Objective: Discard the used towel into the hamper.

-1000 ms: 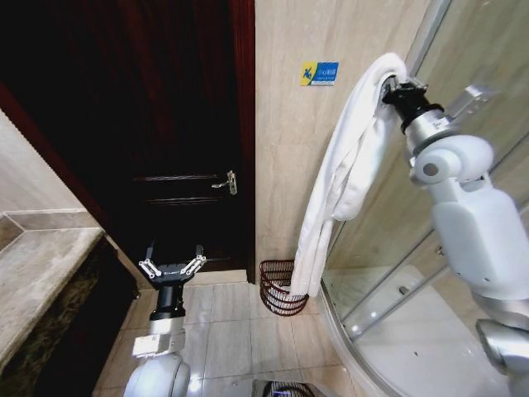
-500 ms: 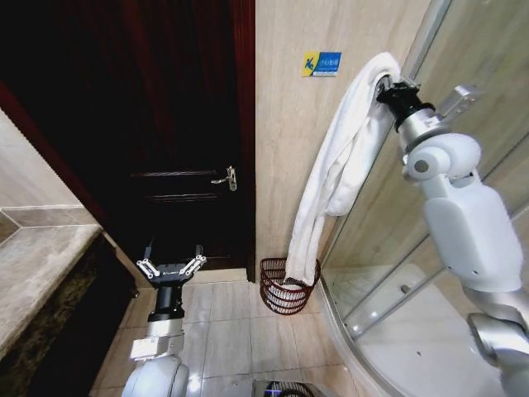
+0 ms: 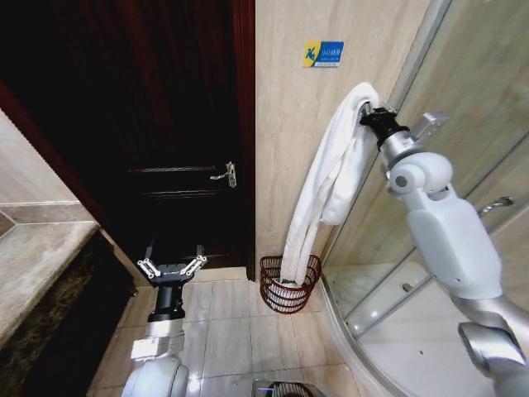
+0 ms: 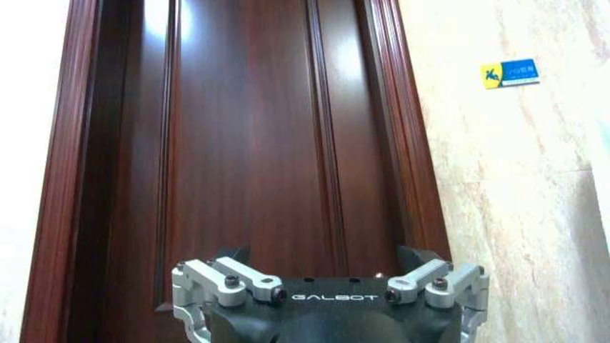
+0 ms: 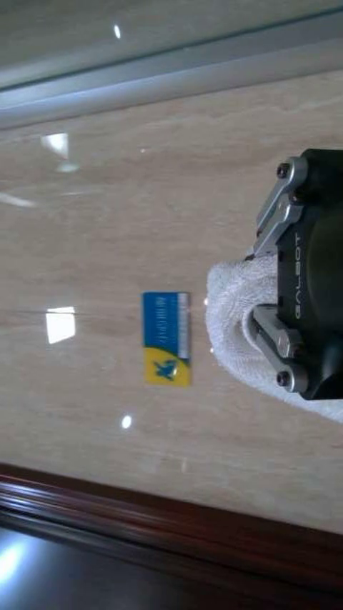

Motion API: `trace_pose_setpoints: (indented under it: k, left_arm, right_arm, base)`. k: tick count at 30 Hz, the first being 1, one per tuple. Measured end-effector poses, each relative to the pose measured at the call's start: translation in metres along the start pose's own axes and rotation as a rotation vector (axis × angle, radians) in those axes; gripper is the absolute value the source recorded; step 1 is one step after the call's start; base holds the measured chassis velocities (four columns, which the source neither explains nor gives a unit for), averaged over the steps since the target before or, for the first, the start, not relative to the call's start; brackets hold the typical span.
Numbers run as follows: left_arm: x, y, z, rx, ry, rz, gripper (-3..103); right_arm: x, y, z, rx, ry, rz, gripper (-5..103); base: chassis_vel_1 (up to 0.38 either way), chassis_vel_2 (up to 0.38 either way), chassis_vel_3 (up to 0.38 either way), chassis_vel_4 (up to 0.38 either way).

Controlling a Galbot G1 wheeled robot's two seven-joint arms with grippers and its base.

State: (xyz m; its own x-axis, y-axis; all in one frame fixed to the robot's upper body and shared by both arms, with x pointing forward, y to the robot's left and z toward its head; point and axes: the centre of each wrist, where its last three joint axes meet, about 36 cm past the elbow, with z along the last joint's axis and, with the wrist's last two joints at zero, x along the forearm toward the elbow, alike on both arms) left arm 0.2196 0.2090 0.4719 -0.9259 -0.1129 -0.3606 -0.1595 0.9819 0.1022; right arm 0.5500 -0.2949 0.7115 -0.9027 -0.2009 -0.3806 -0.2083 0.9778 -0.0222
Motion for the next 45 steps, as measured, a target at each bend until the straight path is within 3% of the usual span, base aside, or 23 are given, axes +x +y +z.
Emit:
trace_pose_setpoints:
  k: [14, 21, 30, 45]
  left_arm:
    - [0.001, -0.001, 0.000, 0.005, -0.003, -0.001, 100]
    - [0.005, 0.000, -0.005, 0.003, -0.011, 0.003, 100]
    - [0.008, -0.001, -0.002, 0.002, -0.008, 0.007, 100]
    - [0.007, -0.004, -0.003, -0.005, -0.022, 0.029, 100]
  right_arm:
    - [0.023, 0.008, 0.063, -0.008, 0.093, 0.014, 9]
    - [0.038, 0.018, 0.102, -0.066, 0.151, 0.046, 9]
    - [0.057, 0.021, 0.138, -0.084, 0.171, 0.095, 9]
    - [0.076, 0.050, 0.190, -0.137, 0.208, 0.097, 9]
  base:
    - [0.000, 0.000, 0.000, 0.000]
    - [0.000, 0.000, 0.000, 0.000]
    - [0.000, 0.000, 0.000, 0.000]
    - [0.000, 0.000, 0.000, 0.000]
